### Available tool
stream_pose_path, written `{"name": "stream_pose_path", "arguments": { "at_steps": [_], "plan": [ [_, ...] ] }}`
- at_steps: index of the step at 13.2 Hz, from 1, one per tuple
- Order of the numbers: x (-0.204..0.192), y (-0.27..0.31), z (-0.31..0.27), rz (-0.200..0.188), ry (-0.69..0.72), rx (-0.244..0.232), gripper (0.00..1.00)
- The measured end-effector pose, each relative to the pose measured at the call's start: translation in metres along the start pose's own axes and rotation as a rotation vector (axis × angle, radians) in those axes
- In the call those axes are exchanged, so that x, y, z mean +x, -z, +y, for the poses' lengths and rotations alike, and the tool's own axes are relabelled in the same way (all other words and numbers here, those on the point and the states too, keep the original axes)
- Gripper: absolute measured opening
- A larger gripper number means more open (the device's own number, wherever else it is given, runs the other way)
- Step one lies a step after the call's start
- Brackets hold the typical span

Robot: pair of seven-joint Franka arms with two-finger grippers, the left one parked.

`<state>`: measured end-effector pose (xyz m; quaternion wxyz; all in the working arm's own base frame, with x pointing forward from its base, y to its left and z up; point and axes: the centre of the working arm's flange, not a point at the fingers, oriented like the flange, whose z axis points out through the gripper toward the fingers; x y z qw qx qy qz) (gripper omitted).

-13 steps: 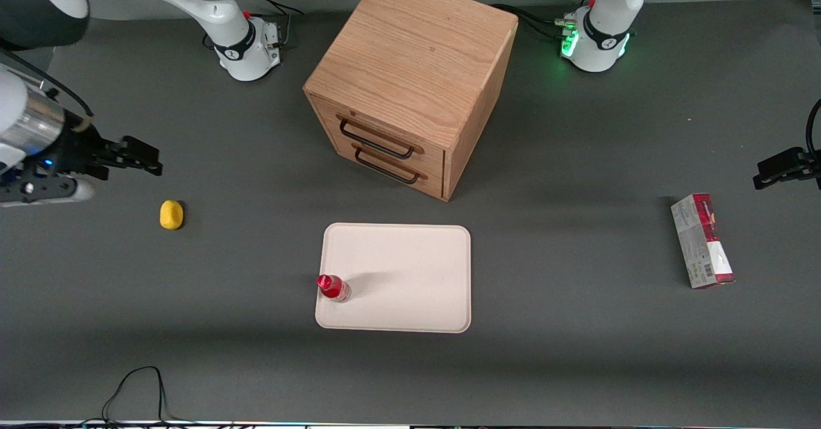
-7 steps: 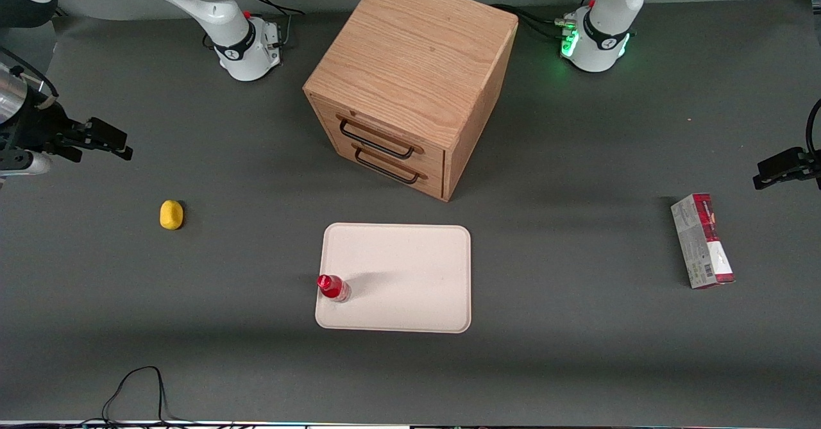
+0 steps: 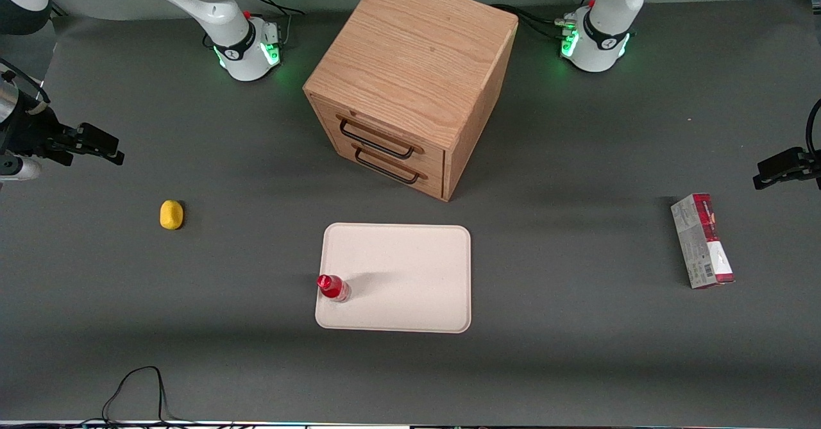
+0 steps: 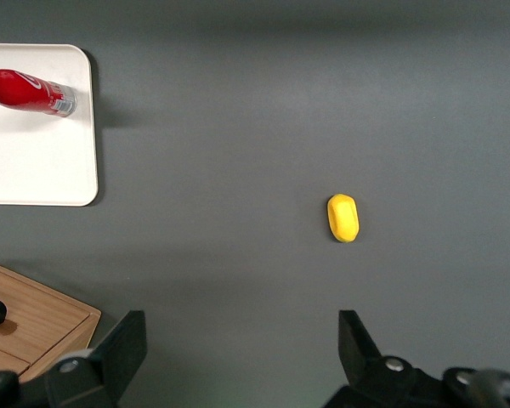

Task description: Place coke bottle on tray

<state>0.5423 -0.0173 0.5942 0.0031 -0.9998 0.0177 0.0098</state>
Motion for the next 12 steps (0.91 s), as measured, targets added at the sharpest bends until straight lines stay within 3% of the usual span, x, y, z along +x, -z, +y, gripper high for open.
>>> {"name": "stream_pose_path", "arguments": {
  "at_steps": [12],
  "plan": [
    [0.0, 0.001, -0.003, 0.001, 0.008, -0.003, 1.0]
  ]
}}
